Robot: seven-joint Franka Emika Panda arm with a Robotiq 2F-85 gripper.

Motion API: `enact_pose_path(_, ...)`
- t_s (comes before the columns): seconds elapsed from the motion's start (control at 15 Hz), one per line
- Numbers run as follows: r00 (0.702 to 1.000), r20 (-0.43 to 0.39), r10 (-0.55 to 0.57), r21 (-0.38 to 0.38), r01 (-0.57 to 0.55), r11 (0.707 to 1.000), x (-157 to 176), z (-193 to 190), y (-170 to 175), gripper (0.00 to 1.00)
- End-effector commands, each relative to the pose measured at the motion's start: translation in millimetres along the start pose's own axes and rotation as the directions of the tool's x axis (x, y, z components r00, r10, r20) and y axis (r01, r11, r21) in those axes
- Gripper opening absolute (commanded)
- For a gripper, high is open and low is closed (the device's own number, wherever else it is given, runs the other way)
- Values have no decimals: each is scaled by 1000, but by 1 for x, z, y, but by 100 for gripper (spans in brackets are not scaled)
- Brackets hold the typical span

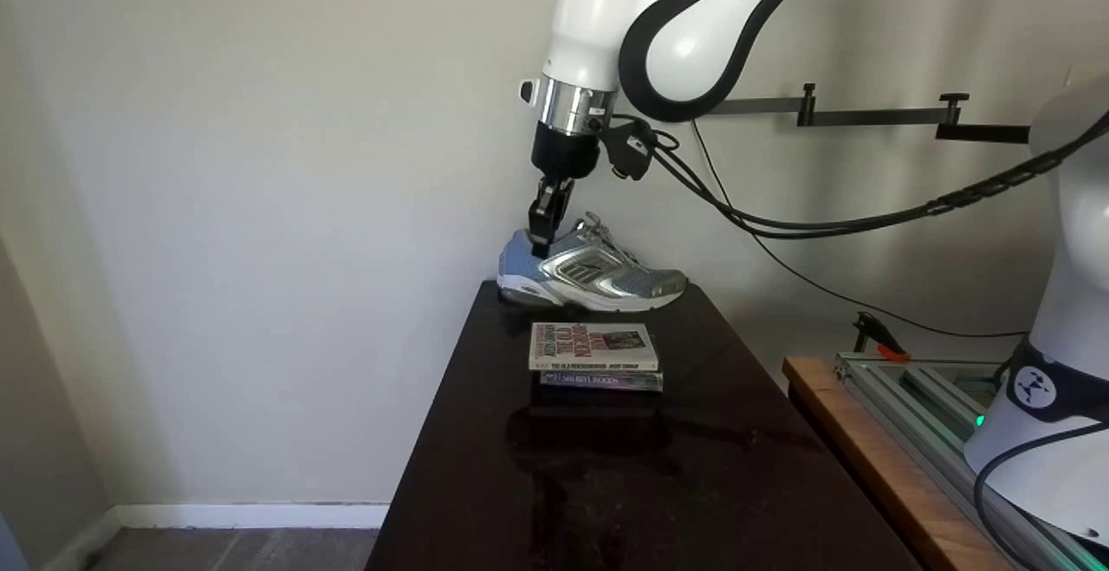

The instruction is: Move the sneakers to the left.

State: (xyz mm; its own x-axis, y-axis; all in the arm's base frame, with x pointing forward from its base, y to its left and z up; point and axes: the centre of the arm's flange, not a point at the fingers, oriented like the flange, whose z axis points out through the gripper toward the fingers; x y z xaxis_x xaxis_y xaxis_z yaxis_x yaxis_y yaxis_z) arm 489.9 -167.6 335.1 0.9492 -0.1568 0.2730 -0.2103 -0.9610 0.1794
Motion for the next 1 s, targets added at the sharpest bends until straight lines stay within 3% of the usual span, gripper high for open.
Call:
enact_pose_path(0.0, 1000, -1, -10, 15, 10, 1000, -21, -20, -30, 2)
enact_pose_path(0.93, 999, 8, -31, 52, 30, 998, -37, 1, -109, 2)
